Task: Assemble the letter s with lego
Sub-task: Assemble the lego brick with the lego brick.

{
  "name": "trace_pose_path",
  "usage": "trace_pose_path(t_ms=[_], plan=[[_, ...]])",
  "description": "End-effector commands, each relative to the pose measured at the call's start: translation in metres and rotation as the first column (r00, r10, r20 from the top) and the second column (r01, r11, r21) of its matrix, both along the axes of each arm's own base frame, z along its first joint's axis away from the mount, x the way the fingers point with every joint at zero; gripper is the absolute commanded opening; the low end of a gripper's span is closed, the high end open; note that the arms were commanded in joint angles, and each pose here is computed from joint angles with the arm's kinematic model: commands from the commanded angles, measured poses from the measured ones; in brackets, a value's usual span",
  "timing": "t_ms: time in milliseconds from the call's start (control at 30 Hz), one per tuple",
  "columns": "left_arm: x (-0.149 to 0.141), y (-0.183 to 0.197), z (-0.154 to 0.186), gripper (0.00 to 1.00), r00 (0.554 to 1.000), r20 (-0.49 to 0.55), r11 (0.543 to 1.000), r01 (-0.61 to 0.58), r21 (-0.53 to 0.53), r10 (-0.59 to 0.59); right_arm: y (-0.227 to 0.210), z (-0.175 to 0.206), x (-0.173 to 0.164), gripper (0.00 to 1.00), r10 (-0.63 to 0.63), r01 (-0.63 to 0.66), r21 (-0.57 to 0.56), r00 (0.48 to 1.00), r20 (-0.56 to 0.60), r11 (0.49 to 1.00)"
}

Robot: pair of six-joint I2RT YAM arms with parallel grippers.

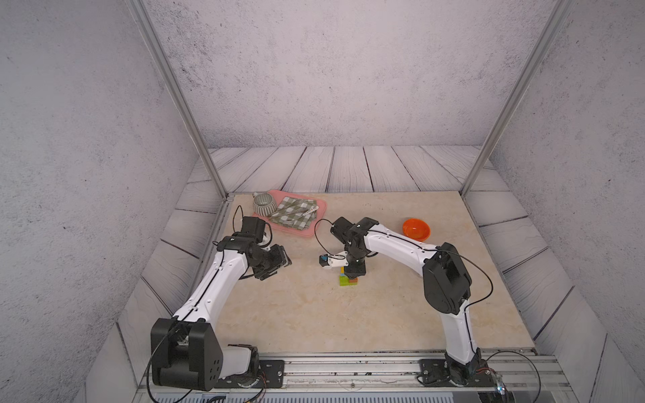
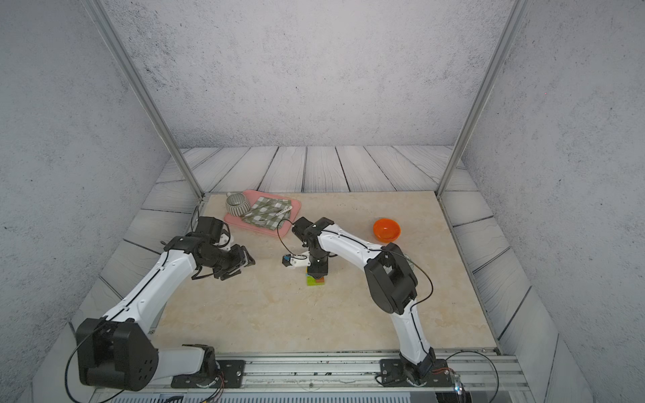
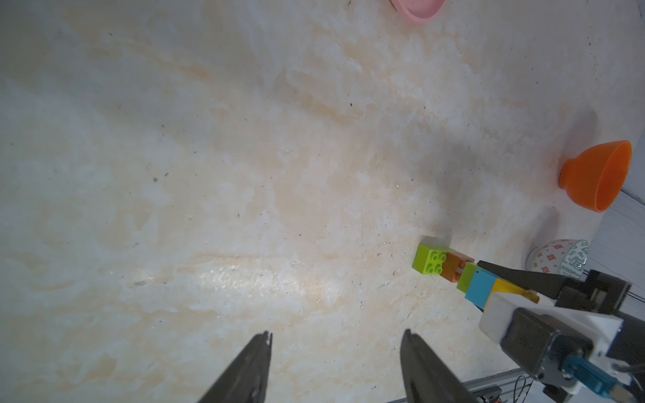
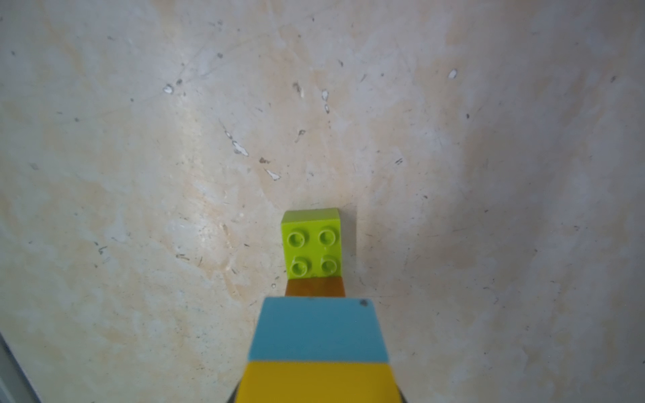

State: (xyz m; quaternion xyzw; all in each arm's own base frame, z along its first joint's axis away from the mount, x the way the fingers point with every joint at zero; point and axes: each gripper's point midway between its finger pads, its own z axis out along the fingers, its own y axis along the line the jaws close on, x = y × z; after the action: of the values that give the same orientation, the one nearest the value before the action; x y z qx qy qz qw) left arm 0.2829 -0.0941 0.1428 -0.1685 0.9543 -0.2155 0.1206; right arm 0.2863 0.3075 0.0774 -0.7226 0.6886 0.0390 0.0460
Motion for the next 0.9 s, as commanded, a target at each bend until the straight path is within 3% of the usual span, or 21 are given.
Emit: trace_pose_path(t_ms=[0,867], plan=[[0.000,0.004,0.009,0.64,1.000,0.017,1.000,-0.001,0.005,0.001,-0.004,0.006,-0.008,0.20,0.013,-0.012,0.006,1.000,-0.027,1.000],[0.000,0.004,0.008,0.64,1.000,0.016,1.000,-0.003,0.005,0.003,-0.010,-0.029,-0.001,0.20,0.038,-0.039,-0.051,0.999,-0.021,0.998]])
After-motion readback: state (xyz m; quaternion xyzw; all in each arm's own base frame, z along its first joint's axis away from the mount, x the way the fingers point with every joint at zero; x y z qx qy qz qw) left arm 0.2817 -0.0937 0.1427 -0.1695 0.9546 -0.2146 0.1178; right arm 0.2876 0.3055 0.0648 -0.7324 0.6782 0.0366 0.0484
